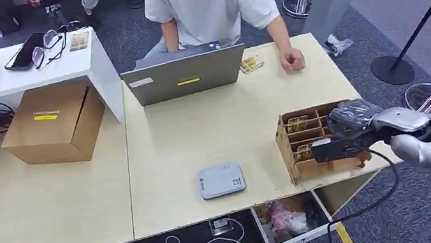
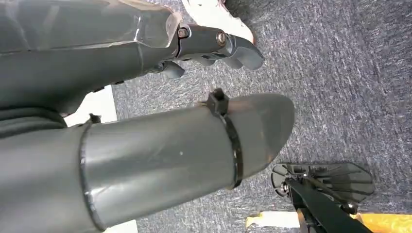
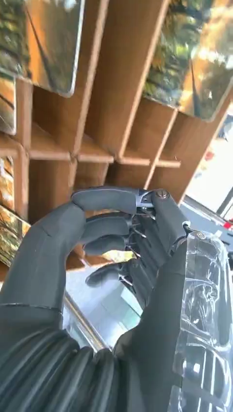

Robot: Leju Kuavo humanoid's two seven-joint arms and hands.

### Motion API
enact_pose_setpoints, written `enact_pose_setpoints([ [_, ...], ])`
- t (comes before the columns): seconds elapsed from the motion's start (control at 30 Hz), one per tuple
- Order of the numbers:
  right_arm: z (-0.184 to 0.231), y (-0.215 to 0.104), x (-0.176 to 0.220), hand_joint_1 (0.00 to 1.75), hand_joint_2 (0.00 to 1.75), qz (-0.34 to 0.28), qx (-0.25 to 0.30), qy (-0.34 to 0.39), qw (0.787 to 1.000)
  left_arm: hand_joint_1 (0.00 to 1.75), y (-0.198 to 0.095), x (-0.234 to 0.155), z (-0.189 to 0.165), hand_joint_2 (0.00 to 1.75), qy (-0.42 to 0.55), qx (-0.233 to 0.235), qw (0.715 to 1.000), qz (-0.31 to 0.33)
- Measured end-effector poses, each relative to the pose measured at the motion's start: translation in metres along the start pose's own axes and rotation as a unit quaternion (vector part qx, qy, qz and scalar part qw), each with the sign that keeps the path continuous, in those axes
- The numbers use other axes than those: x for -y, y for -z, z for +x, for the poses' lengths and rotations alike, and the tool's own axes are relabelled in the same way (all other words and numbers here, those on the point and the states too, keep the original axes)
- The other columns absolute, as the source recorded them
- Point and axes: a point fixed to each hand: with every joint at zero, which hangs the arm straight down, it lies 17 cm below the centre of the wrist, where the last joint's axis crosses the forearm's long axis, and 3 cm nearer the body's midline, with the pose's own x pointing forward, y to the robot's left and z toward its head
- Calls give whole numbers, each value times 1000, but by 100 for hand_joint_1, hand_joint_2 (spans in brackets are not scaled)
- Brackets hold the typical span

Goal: Pass the card to the sensor for recognition and then transmit it.

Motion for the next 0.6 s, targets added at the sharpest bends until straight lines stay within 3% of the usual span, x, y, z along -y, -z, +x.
enact_pose_setpoints([
  [0.27, -1, -7, 18, 140, 175, -20, 4, 2, 1000, 0, 0, -2, -1, 0, -4, -1, 1000, 5],
  [0.4, -6, -14, 26, 129, 175, -30, -1, 6, 1000, 0, 0, -2, -1, 0, -6, -2, 1000, 5],
  [0.6, -15, -27, 27, 127, 175, -39, -7, 11, 999, 0, 0, -1, -2, 0, -6, -2, 1000, 5],
])
